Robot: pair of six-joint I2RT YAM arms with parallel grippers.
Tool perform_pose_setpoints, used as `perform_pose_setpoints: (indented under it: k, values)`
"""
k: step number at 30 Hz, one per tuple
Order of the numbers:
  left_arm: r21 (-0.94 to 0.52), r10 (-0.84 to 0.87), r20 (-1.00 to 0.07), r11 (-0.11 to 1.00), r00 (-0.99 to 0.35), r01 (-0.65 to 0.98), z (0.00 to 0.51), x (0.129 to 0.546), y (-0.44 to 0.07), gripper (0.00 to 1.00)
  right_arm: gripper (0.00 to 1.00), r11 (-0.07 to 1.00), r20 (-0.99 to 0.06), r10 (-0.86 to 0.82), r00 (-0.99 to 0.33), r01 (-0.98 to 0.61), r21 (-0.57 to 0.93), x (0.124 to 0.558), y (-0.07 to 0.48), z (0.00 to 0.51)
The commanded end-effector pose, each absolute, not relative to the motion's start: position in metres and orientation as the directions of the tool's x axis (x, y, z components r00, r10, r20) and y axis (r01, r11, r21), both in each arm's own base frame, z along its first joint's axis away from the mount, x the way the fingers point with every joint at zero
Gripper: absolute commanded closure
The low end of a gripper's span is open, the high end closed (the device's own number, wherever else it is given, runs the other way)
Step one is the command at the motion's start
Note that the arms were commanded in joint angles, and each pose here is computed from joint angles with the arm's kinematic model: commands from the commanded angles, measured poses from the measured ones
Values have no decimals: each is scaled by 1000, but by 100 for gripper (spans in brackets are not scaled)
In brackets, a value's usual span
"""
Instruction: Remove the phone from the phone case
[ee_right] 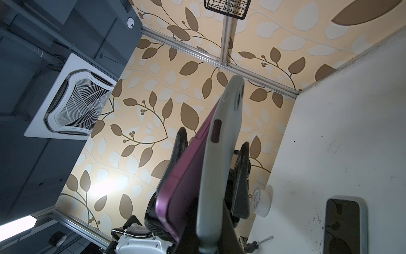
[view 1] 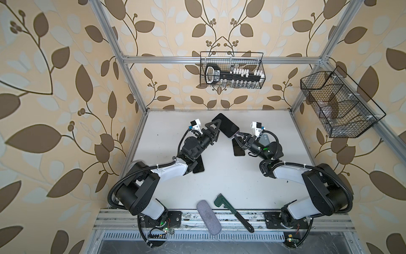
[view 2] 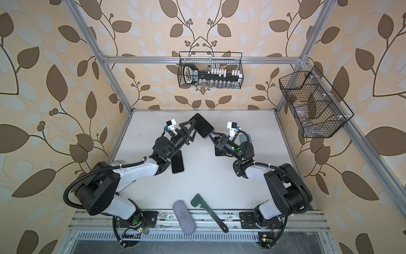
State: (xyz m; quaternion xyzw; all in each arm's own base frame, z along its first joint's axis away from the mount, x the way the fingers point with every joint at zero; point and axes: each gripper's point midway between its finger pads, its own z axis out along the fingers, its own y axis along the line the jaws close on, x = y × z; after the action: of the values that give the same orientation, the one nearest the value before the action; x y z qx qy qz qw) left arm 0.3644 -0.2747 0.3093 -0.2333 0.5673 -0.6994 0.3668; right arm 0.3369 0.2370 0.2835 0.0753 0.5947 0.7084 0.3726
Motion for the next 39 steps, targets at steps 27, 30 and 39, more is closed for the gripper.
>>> perform_pose_setpoints:
  k: [27, 30, 39]
  values:
    - [-979, -642, -67, -107, -764, 175, 347, 304, -310, 1, 98, -43, -347, 673, -653, -503, 863, 347, 222, 301]
    - [-976, -639, -74, -112, -765, 188, 353, 303, -310, 1, 98, -45, -349, 670, -656, -504, 862, 345, 223, 301]
    - [-969, -629, -66, -146, -775, 201, 363, 301, -313, 1, 99, -51, -350, 658, -667, -504, 862, 340, 231, 300]
